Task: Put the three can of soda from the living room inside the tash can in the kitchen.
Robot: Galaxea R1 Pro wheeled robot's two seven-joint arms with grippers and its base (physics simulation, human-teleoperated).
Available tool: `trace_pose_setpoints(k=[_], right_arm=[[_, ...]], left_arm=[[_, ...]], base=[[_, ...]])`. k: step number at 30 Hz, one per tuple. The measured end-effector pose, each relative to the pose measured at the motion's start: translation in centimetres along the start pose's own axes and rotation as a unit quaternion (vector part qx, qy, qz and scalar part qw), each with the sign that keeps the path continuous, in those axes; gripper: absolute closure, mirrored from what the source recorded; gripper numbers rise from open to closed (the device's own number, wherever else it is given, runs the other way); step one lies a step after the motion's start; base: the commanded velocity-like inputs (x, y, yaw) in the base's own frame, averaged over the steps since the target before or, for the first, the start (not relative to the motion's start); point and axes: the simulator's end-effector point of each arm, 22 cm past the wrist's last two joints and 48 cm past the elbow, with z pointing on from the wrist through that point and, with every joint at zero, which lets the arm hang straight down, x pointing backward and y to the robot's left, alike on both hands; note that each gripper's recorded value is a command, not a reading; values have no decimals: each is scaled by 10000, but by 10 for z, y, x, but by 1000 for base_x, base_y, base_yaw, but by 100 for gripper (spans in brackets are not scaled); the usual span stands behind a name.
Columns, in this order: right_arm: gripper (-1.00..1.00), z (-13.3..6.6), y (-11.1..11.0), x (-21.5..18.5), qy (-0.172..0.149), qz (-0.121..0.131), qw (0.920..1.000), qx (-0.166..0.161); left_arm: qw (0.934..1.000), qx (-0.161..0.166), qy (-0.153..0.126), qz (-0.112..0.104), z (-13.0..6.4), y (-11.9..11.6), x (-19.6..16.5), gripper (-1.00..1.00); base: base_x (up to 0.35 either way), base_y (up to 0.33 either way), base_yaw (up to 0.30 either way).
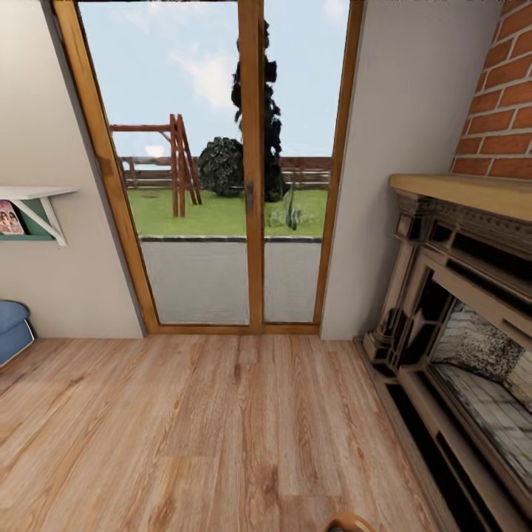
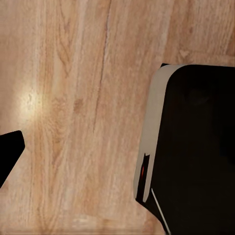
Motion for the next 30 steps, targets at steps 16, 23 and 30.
trace_pose_setpoints(k=[16, 23, 30], right_arm=[[-100, -26, -6, 24, 479, 48, 9988, 39], [-100, -36, -5, 27, 569, 64, 9984, 28], [-100, -45, -3, 30, 619, 81, 9980, 17]], left_arm=[[9999, 6, 159, -10, -22, 2, 6, -100], [9999, 14, 158, -16, -30, 1, 4, -100], [9999, 33, 166, -19, -38, -1, 4, -100]], base=[[0, 0, 0], [0, 0, 0], [0, 0, 0]])
